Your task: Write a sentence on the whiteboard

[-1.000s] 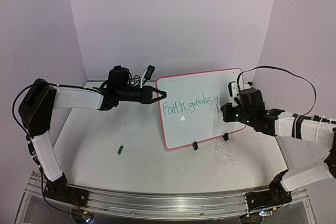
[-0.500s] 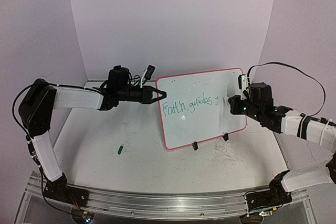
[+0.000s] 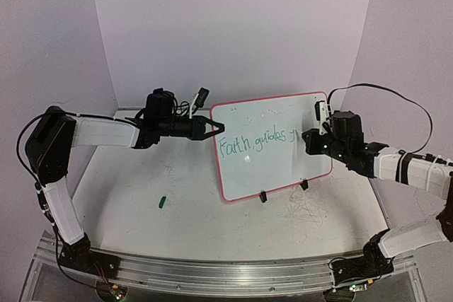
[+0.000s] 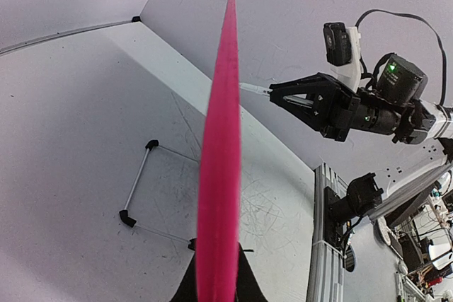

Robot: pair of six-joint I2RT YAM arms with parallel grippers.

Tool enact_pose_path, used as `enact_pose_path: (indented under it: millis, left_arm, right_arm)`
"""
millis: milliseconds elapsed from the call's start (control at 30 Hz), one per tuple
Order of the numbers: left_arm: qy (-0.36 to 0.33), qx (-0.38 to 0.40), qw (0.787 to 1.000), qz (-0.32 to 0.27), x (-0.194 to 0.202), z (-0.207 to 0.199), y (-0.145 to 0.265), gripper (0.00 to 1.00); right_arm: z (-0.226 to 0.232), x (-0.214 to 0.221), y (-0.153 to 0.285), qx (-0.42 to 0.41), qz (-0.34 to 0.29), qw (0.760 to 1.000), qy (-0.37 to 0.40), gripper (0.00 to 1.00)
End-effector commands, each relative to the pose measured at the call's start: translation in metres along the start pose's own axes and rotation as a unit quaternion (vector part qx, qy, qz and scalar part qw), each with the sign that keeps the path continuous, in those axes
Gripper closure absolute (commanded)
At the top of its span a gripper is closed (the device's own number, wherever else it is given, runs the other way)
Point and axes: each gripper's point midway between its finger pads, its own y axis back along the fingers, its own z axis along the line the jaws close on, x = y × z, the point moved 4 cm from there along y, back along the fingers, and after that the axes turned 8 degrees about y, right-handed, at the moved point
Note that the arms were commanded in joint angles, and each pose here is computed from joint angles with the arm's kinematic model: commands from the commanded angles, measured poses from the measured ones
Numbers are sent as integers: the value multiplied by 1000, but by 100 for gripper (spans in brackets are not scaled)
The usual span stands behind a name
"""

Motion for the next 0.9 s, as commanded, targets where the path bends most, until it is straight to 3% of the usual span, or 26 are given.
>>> enact_pose_path:
  millis: [0,533,867]
  left_arm:
    - [12,-65,998,9,9,23,4,100]
    - [14,-65,998,11,9,23,4,100]
    - [13,-67,998,12,9,22,5,100]
  right_arm:
    - [3,-24,0,-2,-35,999,-3,100]
    - [0,10,0,1,17,1000,0,100]
    - [-5,9,6,18,13,1000,-1,100]
